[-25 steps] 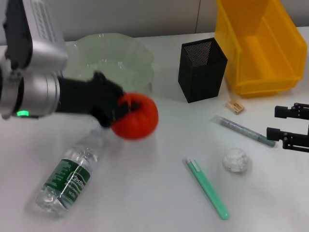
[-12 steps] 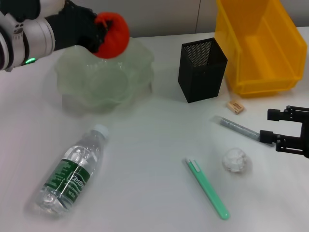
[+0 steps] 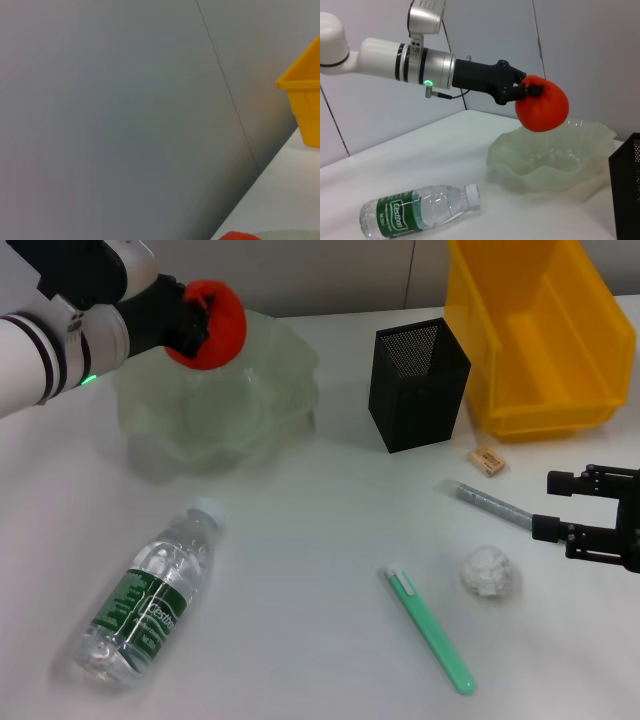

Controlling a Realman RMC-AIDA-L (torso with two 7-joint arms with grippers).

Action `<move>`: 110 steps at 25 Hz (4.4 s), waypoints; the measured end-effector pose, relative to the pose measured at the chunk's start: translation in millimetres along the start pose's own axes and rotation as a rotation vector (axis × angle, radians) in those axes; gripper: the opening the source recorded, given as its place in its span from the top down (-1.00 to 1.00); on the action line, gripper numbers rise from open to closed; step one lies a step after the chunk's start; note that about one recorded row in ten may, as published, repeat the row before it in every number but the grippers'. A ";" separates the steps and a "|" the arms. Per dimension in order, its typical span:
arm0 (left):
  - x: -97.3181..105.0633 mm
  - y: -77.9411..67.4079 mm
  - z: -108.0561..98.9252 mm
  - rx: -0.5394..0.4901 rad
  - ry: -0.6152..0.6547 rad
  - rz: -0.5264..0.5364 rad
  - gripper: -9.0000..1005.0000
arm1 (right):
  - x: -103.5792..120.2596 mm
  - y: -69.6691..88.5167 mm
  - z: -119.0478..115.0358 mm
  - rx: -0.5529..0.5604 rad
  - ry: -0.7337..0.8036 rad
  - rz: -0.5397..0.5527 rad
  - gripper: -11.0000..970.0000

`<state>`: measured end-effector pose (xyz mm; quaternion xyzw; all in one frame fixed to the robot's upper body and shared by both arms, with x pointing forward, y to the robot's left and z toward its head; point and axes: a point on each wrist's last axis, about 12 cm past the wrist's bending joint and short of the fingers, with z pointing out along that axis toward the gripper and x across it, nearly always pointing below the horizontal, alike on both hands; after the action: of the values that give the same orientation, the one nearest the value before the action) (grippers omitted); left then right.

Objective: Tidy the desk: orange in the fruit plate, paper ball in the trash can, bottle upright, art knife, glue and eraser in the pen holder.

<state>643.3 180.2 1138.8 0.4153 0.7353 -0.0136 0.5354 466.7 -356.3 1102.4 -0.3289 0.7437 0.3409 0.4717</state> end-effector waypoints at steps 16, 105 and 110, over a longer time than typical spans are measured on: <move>12.2 -4.9 1.4 0.020 0.036 -0.033 0.02 | 3.0 2.8 0.0 -0.012 -0.001 0.010 -0.37; -5.1 -47.8 -91.7 0.580 -0.090 -0.178 0.09 | -86.9 -14.9 140.1 0.170 0.969 0.279 0.00; -3.9 -48.0 -92.2 0.580 -0.088 -0.182 0.09 | -87.7 -15.9 139.7 0.177 0.957 0.280 0.20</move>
<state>542.1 189.2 1160.8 0.4824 0.7109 -0.2887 0.4227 576.0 -236.3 1135.4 -0.3039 0.9396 0.1476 0.0539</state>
